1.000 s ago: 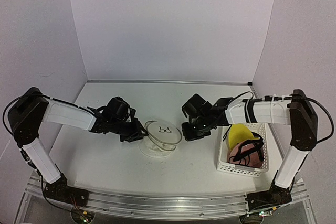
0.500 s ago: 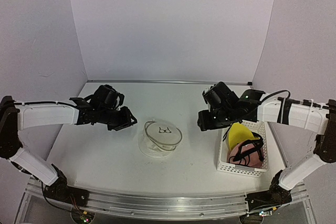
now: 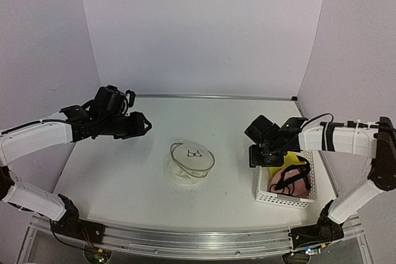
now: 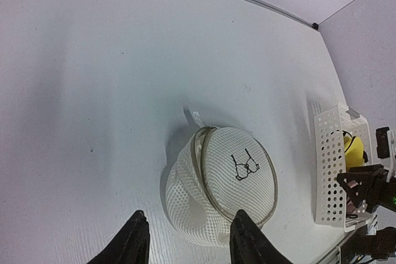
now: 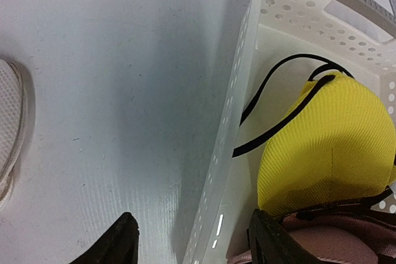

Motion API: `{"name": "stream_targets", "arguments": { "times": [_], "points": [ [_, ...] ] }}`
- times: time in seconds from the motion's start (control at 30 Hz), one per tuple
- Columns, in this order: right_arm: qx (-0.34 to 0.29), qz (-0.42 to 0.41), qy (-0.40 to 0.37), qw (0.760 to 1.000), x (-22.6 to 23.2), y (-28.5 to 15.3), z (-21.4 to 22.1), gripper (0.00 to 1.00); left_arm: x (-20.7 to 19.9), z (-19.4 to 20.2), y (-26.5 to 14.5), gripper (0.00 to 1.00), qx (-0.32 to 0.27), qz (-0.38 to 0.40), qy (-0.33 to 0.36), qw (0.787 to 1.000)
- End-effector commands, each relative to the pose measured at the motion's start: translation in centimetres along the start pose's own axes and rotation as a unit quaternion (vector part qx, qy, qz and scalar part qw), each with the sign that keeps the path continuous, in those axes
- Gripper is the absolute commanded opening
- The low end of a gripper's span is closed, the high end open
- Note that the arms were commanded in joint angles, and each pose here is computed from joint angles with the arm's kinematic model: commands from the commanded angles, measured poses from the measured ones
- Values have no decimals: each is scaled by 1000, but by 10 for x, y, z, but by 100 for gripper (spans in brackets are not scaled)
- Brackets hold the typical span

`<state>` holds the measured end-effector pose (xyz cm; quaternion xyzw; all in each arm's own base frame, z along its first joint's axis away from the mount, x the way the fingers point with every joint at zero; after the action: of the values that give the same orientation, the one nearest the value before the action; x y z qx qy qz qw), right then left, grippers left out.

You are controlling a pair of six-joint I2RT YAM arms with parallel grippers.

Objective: Unzip the laundry bag and remove the bra
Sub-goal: Move the bin to the center of the board.

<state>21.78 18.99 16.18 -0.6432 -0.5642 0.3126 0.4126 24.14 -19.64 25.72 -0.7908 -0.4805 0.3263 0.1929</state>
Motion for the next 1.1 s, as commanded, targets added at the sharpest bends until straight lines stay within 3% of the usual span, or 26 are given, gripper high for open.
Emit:
{"name": "stream_targets", "arguments": {
  "times": [0.0,0.23,0.73,1.07],
  "points": [
    [-8,12,23,1000,8,11,-6,59,-3,-19,-17,45,-36,-9,18,999],
    [0,18,21,1000,13,26,-8,48,2,-17,-24,47,-45,-26,19,998],
    [-7,-6,-17,1000,43,28,-29,0,9,-13,-26,49,-48,-48,21,997],
    [-11,-59,-76,995,85,30,-53,0,13,-12,-32,49,-53,-57,18,997]
  ]
}}
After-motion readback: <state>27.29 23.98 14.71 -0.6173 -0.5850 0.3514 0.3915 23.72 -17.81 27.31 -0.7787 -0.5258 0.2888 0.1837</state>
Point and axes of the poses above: each gripper's point midway between its finger pads, its own y axis out along the fingers, its own x axis along the line the jaws close on, z = x × y, the point moved 9 cm from there along -y, back along the fingers, and after that the axes turned 10 degrees about y, right-handed, at the moved point
